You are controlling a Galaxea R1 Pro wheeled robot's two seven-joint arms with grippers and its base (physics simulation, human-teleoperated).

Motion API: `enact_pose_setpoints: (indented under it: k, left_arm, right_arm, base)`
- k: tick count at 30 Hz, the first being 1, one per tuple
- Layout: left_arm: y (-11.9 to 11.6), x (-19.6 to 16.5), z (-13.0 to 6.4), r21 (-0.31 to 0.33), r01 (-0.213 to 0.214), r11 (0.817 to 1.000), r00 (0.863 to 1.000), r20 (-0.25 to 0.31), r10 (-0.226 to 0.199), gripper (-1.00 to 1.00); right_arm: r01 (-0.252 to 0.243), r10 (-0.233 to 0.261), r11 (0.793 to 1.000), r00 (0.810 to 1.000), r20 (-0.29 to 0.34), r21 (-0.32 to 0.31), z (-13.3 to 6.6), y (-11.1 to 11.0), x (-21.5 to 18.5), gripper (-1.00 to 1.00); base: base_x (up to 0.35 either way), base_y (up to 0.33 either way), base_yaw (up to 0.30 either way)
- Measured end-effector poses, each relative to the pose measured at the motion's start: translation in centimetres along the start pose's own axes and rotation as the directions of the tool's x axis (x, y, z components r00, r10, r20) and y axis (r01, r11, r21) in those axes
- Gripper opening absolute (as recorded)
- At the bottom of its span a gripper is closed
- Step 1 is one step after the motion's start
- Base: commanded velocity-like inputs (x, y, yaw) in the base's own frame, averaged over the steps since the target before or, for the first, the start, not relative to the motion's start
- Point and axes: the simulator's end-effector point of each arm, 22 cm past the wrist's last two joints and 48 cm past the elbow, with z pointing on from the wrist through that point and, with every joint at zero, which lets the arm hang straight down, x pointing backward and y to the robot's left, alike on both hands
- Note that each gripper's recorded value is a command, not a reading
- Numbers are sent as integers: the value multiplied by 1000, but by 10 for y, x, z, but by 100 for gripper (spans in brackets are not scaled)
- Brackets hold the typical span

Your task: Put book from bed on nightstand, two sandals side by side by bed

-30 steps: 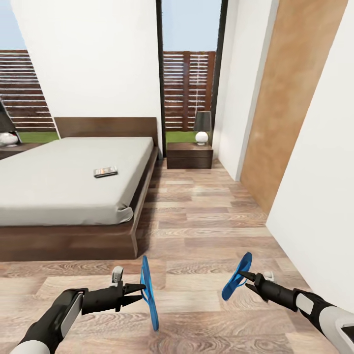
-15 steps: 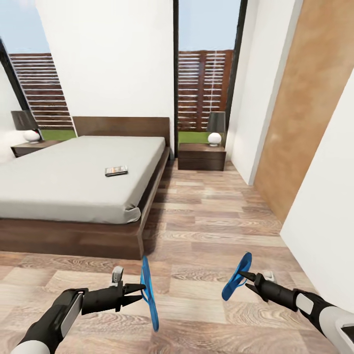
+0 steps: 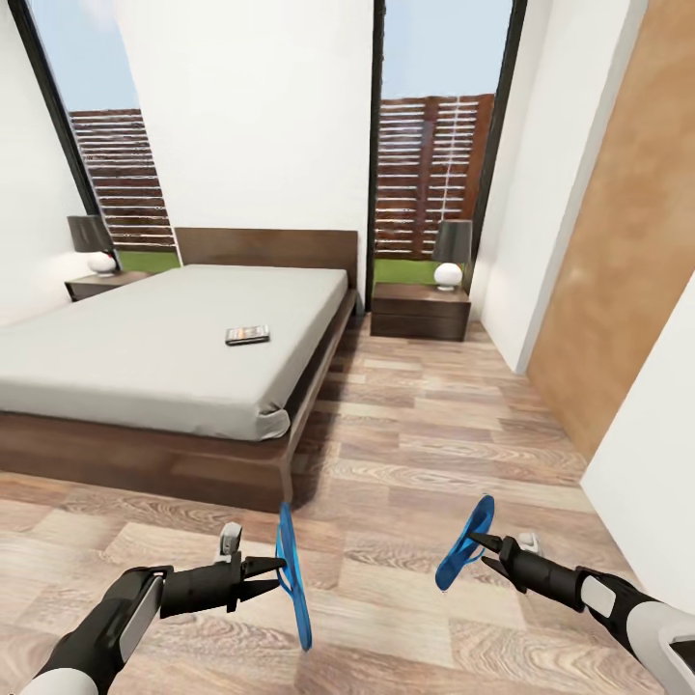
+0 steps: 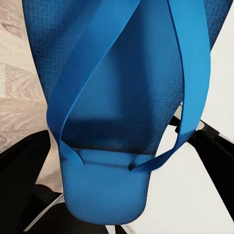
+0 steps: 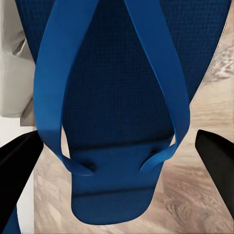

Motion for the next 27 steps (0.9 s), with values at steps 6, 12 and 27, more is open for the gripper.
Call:
enact_pose_setpoints:
  k: [6,12,27]
  left_arm:
    - [0,0,0,0,0,1000,1000,0,0,-100]
    - [0,0,1,1,0,1000,1000,-1,0,-100]
    - [2,1,2,-9,1,1000,1000,-1,-1,-100]
  right_arm:
    - [0,0,1000,1000,0,0,0,0,0,-100]
    - [0,0,1000,1000,0,0,0,0,0,-100]
    - [-1,1,1000,1000,1,-2,0,0,0,-100]
  base:
    - [123,-130,179]
    - [123,-130,178]
    - [123,-130,175]
